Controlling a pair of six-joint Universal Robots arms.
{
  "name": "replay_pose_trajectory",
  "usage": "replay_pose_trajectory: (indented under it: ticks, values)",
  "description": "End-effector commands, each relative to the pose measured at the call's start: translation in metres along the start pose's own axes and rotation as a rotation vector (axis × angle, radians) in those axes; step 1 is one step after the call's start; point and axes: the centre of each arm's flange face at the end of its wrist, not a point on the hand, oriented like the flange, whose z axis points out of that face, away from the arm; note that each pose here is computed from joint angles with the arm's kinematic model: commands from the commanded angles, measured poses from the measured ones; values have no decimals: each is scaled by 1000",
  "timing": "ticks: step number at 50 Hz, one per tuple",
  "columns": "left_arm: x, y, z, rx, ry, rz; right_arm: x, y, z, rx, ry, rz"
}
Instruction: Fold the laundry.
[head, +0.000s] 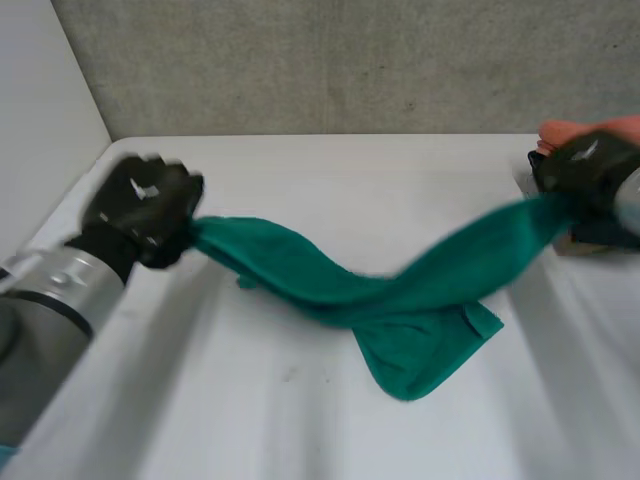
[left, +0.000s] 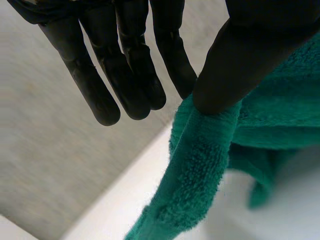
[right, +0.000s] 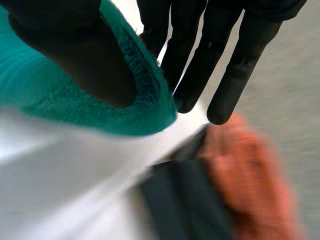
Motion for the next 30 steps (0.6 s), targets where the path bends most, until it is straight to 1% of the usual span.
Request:
replay_pose_trajectory:
  ticks: [1,2,6,10,13,14,17,18,20,21,22,23,24,25,27,28,29,30]
  values:
    - [-35,-76,-43,123,-87,30,59,-48,-89,86,241,-169]
    - [-39,-85,-50,119,-90,29,62,-51,-96,91,261,-188]
    - [-44,-95,-57,84,-79,26,69,-64,-126,124,336,-238]
    - [-44,-89,-48,26,-57,22,64,-63,-128,119,316,-235]
    - [-42,-69,-26,-50,-33,13,55,-51,-111,80,252,-220]
    - [-41,-64,-21,-67,-27,11,47,-42,-96,46,200,-212]
    - [-34,-36,5,-161,17,19,28,-35,-74,22,111,-209]
    - [-28,-17,20,-218,47,30,14,-32,-62,9,59,-212]
    - [-23,1,35,-268,75,43,2,-27,-47,-17,23,-218]
    - [-20,10,42,-290,89,53,-6,-22,-33,-46,2,-221]
    - [-15,26,56,-324,112,80,-9,-19,-25,-65,-1,-221]
    - [-13,33,65,-335,119,99,-12,-17,-17,-80,0,-222]
    - [-13,38,72,-338,118,113,-15,-10,0,-106,11,-218]
    - [-15,46,89,-341,96,140,-15,-9,9,-106,26,-218]
    - [-18,51,108,-321,63,175,-13,-8,26,-88,77,-219]
    - [-21,50,117,-296,39,193,-6,-15,42,-34,157,-220]
    - [-30,42,137,-220,-23,224,-1,-21,49,6,206,-217]
    - [-36,34,147,-169,-60,233,5,-27,56,51,259,-211]
